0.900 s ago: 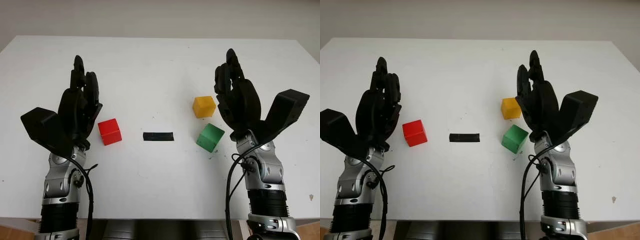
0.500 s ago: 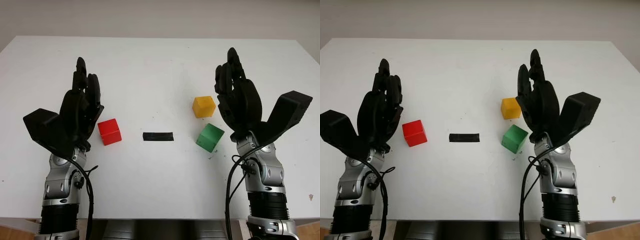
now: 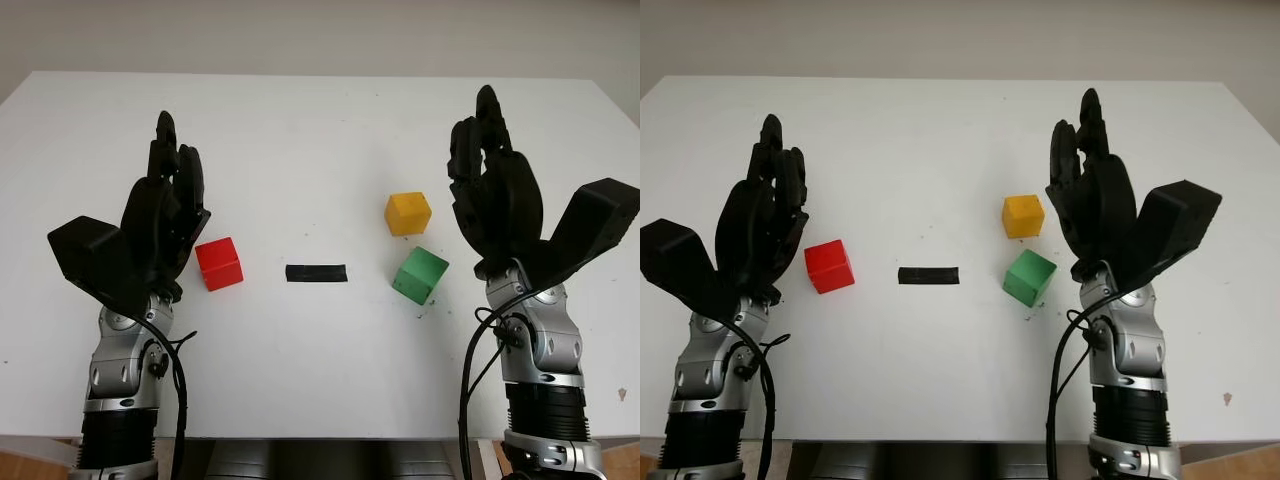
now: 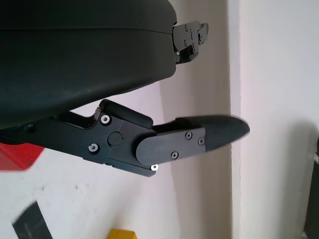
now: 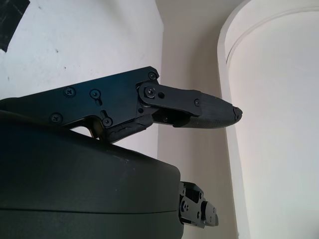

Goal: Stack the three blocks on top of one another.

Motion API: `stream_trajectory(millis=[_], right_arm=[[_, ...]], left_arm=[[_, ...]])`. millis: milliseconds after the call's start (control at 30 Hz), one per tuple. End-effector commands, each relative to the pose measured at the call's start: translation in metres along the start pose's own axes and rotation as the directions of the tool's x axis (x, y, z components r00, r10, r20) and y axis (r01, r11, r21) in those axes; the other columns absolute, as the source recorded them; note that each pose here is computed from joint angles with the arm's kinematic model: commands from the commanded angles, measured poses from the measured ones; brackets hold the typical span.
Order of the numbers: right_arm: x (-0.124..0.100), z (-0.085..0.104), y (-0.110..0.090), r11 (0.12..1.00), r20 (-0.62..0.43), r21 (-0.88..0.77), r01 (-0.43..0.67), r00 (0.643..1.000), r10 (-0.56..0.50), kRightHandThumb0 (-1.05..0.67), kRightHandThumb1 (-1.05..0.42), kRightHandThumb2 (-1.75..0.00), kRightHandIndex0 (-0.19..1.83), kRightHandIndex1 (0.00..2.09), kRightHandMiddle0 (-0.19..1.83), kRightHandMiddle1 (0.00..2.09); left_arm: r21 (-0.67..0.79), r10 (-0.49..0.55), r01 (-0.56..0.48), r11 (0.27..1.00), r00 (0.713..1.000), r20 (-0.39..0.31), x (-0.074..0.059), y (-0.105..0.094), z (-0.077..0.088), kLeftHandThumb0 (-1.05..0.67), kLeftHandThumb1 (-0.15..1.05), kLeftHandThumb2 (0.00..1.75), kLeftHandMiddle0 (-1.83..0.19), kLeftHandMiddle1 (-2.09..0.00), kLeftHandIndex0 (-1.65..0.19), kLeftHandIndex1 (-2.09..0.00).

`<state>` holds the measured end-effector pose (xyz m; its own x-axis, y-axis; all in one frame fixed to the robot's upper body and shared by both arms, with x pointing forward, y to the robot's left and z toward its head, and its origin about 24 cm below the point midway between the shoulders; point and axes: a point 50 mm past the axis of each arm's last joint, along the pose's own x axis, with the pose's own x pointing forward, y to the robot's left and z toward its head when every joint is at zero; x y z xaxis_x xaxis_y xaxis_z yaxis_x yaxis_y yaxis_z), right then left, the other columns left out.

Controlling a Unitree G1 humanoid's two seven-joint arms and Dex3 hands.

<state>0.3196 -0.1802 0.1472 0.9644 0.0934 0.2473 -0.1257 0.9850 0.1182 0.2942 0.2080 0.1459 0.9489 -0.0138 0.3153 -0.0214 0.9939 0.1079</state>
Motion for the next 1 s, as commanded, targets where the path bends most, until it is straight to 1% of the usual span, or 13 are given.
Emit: stream_trajectory(millis=[0, 33, 100, 133, 167, 200, 267, 367, 500, 600, 767, 867, 967], right_arm=[[0.000, 0.006, 0.001, 1.000, 0.024, -0.009, -0.008, 1.000, 0.008, -0.68, -1.05, -0.53, -0.19, 0.02, -0.19, 0.01], [0.000, 0.006, 0.001, 1.000, 0.023, -0.006, -0.006, 1.000, 0.007, -0.68, -1.05, -0.53, -0.19, 0.03, -0.19, 0.01], [0.000, 0.005, 0.001, 1.000, 0.022, 0.002, 0.000, 1.000, 0.000, -0.68, -1.05, -0.53, -0.18, 0.03, -0.19, 0.02], [0.000, 0.005, 0.001, 1.000, 0.022, 0.006, 0.003, 1.000, -0.003, -0.68, -1.05, -0.53, -0.18, 0.04, -0.18, 0.03], [0.000, 0.005, 0.001, 1.000, 0.022, 0.012, 0.005, 1.000, -0.005, -0.68, -1.05, -0.52, -0.18, 0.04, -0.18, 0.03], [-0.001, 0.004, 0.001, 1.000, 0.019, 0.010, 0.004, 1.000, -0.005, -0.68, -1.05, -0.52, -0.18, 0.04, -0.18, 0.03], [-0.001, 0.003, 0.001, 1.000, 0.015, 0.006, 0.003, 1.000, -0.003, -0.67, -1.05, -0.54, -0.19, 0.03, -0.19, 0.01], [-0.001, 0.002, 0.002, 1.000, 0.013, 0.006, -0.001, 1.000, 0.001, -0.67, -1.05, -0.55, -0.19, 0.02, -0.19, 0.00], [0.000, 0.001, 0.002, 1.000, 0.011, 0.012, 0.000, 1.000, 0.000, -0.66, -1.05, -0.56, -0.19, 0.01, -0.19, 0.00], [0.000, 0.001, 0.002, 1.000, 0.013, 0.008, -0.001, 1.000, 0.001, -0.67, -1.05, -0.56, -0.19, 0.02, -0.19, 0.00], [0.000, 0.001, 0.002, 1.000, 0.017, 0.016, 0.003, 1.000, -0.003, -0.66, -1.05, -0.56, -0.19, 0.02, -0.19, 0.01], [0.000, 0.001, 0.003, 1.000, 0.016, 0.015, -0.001, 1.000, 0.001, -0.67, -1.05, -0.56, -0.19, 0.01, -0.19, 0.00], [0.000, 0.000, 0.003, 1.000, 0.014, 0.024, 0.003, 1.000, -0.003, -0.68, -1.05, -0.55, -0.19, 0.01, -0.19, 0.00]], left_arm=[[0.159, -0.016, 0.011, 0.987, 0.999, 0.031, -0.003, 0.007, 0.015, -0.71, 1.05, 0.38, 0.07, -0.07, 0.08, -0.07], [0.255, -0.031, 0.023, 0.967, 0.999, 0.025, -0.005, 0.010, 0.021, -0.70, 1.05, 0.36, 0.03, -0.09, 0.04, -0.09], [0.423, -0.073, 0.073, 0.903, 0.997, -0.017, -0.009, 0.018, 0.033, -0.63, 1.05, 0.28, -0.07, -0.11, -0.04, -0.12], [0.467, -0.085, 0.092, 0.879, 0.996, -0.036, -0.010, 0.020, 0.037, -0.59, 1.05, 0.23, -0.14, -0.12, -0.11, -0.15], [0.515, -0.091, 0.109, 0.851, 0.994, -0.059, -0.012, 0.023, 0.041, -0.57, 1.05, 0.21, -0.17, -0.12, -0.14, -0.16], [0.604, -0.088, 0.114, 0.789, 0.993, -0.073, -0.015, 0.026, 0.047, -0.57, 1.05, 0.18, -0.20, -0.11, -0.17, -0.17], [0.723, -0.072, 0.111, 0.682, 0.994, -0.085, -0.023, 0.029, 0.056, -0.61, 1.05, 0.13, -0.30, -0.08, -0.28, -0.16], [0.803, -0.065, 0.131, 0.581, 0.991, -0.115, -0.034, 0.026, 0.061, -0.64, 1.03, 0.08, -0.29, -0.05, -0.32, -0.14], [0.876, -0.056, 0.174, 0.450, 0.984, -0.167, -0.045, 0.018, 0.066, -0.72, 1.03, 0.06, -0.19, -0.02, -0.34, -0.11], [0.898, -0.054, 0.171, 0.406, 0.985, -0.164, -0.048, 0.014, 0.065, -0.75, 1.03, 0.06, -0.14, -0.02, -0.35, -0.10], [0.893, -0.071, 0.220, 0.392, 0.975, -0.209, -0.049, 0.010, 0.055, -0.77, 1.02, 0.05, -0.08, -0.02, -0.31, -0.07], [0.900, -0.073, 0.232, 0.369, 0.973, -0.220, -0.048, 0.008, 0.048, -0.76, 1.01, 0.05, -0.07, -0.03, -0.30, -0.06], [0.898, -0.073, 0.243, 0.366, 0.970, -0.233, -0.046, 0.007, 0.041, -0.75, 1.00, 0.05, -0.04, -0.03, -0.28, -0.05]])
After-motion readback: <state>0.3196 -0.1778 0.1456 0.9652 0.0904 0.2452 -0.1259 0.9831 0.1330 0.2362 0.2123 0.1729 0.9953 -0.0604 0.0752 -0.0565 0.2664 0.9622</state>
